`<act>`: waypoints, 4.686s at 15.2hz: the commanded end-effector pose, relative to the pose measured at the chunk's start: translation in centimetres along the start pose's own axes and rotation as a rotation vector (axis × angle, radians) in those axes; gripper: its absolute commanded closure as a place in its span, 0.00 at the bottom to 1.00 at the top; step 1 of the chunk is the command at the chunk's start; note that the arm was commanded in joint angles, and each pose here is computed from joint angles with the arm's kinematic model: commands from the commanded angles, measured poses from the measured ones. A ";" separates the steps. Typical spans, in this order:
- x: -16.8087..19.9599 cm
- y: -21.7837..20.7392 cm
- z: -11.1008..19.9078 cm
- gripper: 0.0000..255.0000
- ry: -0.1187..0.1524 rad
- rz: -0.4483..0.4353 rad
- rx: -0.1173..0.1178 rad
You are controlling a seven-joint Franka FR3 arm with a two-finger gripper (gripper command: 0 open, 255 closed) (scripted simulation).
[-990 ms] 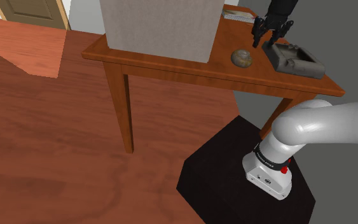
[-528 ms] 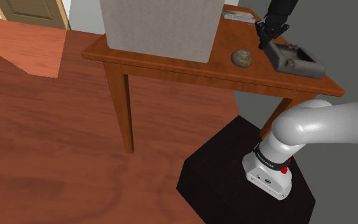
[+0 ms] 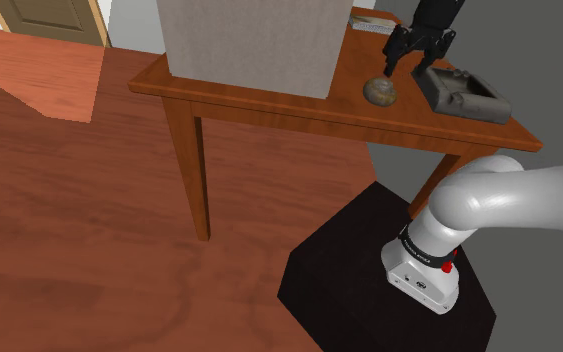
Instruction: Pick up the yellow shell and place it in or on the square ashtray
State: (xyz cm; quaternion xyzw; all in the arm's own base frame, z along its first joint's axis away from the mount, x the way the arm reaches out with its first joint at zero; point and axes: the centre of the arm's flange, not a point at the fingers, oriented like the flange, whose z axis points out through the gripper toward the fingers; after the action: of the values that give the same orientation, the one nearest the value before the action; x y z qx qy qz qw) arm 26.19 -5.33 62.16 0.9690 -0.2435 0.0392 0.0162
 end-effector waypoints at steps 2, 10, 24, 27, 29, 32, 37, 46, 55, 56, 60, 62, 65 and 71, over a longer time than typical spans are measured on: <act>-3.5 -2.5 -0.5 0.00 0.057 -0.083 0.033; -3.5 -2.9 3.5 0.00 0.062 -0.090 0.035; -4.0 -3.4 3.3 1.00 0.061 -0.089 0.035; -3.8 -3.3 3.6 1.00 0.061 -0.089 0.035; -2.3 -4.0 4.6 0.00 0.014 -0.084 0.010; 1.6 -3.8 3.0 0.00 -0.009 0.428 0.028; 6.0 0.0 0.8 0.00 -0.045 1.204 0.054; 6.0 -0.2 4.8 0.00 -0.045 1.204 0.054; 6.0 -0.2 4.8 1.00 -0.045 1.204 0.054; 6.0 -0.2 4.8 1.00 -0.045 1.204 0.054; 6.0 -0.2 4.8 1.00 -0.045 1.204 0.054; 6.0 -0.2 4.8 1.00 -0.045 1.204 0.054; 6.1 -0.2 3.3 1.00 -0.045 1.204 0.054; 6.4 -0.2 0.1 1.00 -0.045 1.204 0.054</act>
State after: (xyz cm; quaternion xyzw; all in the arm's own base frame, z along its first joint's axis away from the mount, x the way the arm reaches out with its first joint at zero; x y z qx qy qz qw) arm 31.88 -8.19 61.94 0.6613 -0.7486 0.0272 -0.0386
